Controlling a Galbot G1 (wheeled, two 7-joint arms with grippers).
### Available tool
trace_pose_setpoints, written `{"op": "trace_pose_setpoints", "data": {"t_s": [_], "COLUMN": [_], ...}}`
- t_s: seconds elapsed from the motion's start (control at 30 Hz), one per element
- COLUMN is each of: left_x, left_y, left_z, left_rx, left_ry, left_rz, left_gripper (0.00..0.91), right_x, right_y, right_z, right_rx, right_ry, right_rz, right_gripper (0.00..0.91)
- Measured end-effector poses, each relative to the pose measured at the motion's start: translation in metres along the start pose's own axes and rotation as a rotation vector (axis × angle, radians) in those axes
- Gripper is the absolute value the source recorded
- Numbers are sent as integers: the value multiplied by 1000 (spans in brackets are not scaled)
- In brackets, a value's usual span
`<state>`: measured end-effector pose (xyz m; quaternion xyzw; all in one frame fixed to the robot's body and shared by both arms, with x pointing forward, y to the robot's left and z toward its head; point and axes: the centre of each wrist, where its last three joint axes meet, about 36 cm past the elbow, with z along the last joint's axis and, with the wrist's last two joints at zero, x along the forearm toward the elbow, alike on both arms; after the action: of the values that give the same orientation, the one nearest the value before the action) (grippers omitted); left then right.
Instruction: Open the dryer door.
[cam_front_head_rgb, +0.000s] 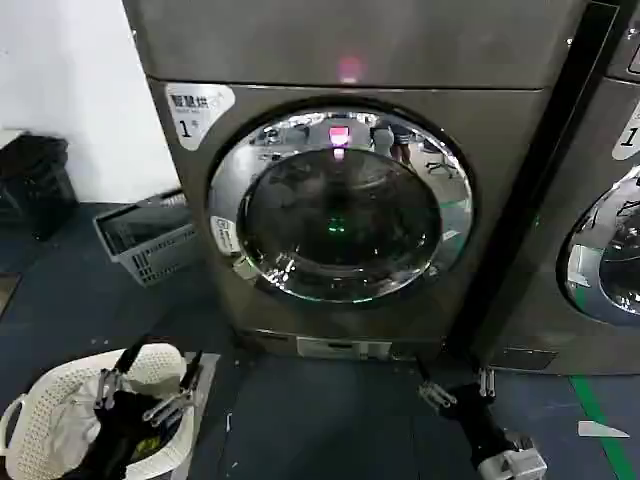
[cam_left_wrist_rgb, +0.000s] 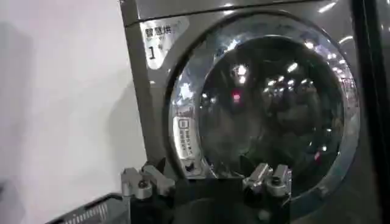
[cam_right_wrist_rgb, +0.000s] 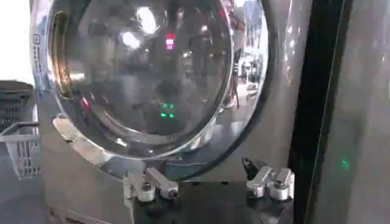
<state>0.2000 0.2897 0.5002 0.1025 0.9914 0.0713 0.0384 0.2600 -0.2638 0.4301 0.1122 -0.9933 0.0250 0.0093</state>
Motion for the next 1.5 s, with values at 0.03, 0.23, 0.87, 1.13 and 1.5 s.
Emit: {"op": "trace_pose_setpoints", "data": {"t_s": [0.03, 0.23, 0.87, 1.13, 1.5], "left_x": [0, 0, 3, 6, 7], "left_y": [0, 0, -2, -1, -3], "left_z": [0, 4, 11, 14, 13], "left_rx": [6, 12, 16, 12, 10], "left_ry": [3, 17, 65, 69, 73], "left_rz": [2, 17, 57, 54, 38], "left_gripper": [907, 907, 907, 907, 907], "right_x": [-1, -19, -170, -249, -300], "right_y": [0, -1, -4, 20, 54], "right_z": [-5, -38, -81, -81, -82], "right_rx": [-14, -39, 29, 32, 45], "right_ry": [-5, -51, -110, -111, -90], "right_rz": [-32, -215, -656, -745, -817], "right_gripper": [907, 907, 907, 907, 907]}}
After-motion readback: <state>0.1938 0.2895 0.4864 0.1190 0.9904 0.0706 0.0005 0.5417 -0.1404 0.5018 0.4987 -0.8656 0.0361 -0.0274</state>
